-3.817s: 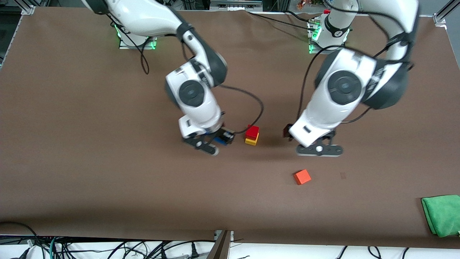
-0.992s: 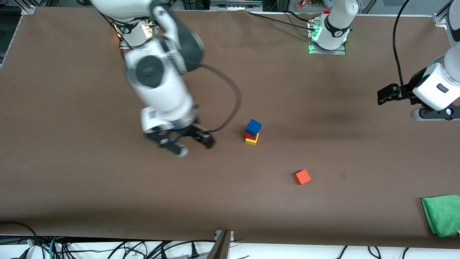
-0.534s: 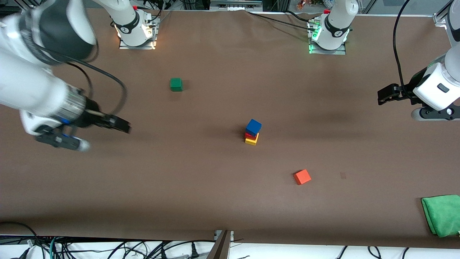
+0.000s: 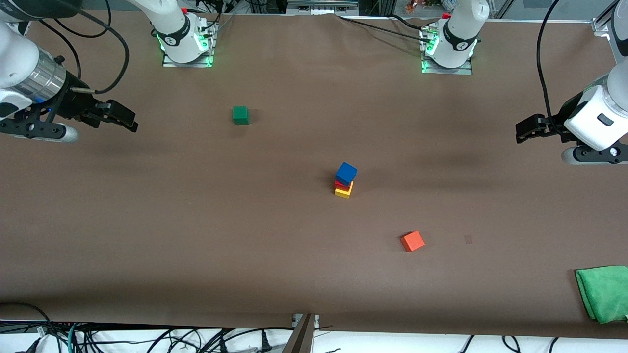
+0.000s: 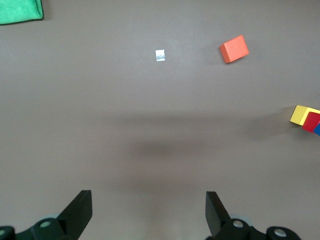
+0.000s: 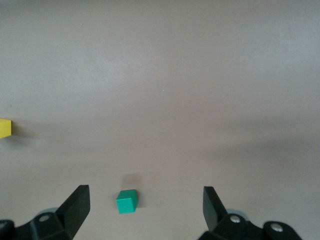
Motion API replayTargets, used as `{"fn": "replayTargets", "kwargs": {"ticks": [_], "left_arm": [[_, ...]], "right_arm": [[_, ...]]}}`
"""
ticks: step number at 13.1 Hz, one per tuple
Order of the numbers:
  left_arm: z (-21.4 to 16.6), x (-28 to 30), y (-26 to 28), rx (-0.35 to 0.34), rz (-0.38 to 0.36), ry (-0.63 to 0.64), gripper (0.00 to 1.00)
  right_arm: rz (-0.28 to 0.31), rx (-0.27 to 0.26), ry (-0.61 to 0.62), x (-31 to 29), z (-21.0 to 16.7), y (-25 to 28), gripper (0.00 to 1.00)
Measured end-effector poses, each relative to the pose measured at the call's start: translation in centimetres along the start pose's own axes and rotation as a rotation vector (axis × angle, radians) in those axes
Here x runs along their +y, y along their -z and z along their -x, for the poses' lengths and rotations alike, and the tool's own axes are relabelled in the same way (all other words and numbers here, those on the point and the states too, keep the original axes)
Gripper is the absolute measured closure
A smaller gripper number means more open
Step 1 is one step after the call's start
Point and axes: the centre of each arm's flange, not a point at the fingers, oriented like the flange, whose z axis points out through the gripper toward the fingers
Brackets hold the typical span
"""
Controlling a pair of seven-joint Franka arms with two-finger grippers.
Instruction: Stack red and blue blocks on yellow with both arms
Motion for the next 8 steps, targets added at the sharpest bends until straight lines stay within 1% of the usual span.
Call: {"fn": "replayTargets", "kwargs": {"ticks": [1, 4, 8], "left_arm": [[0.0, 0.0, 0.0, 0.0, 0.0, 0.0, 0.0], [0.0, 0.0, 0.0, 0.0, 0.0, 0.0, 0.0], [0.0, 0.0, 0.0, 0.0, 0.0, 0.0, 0.0]], "right_arm": [[0.002, 0.004, 0.024, 0.62, -0.14, 0.03, 0.0], [0.04, 0.013, 0.096, 1.52, -0.38, 0.04, 0.0], [0.044, 0.021, 0.163, 1.48, -0.44, 0.27, 0.0]]}}
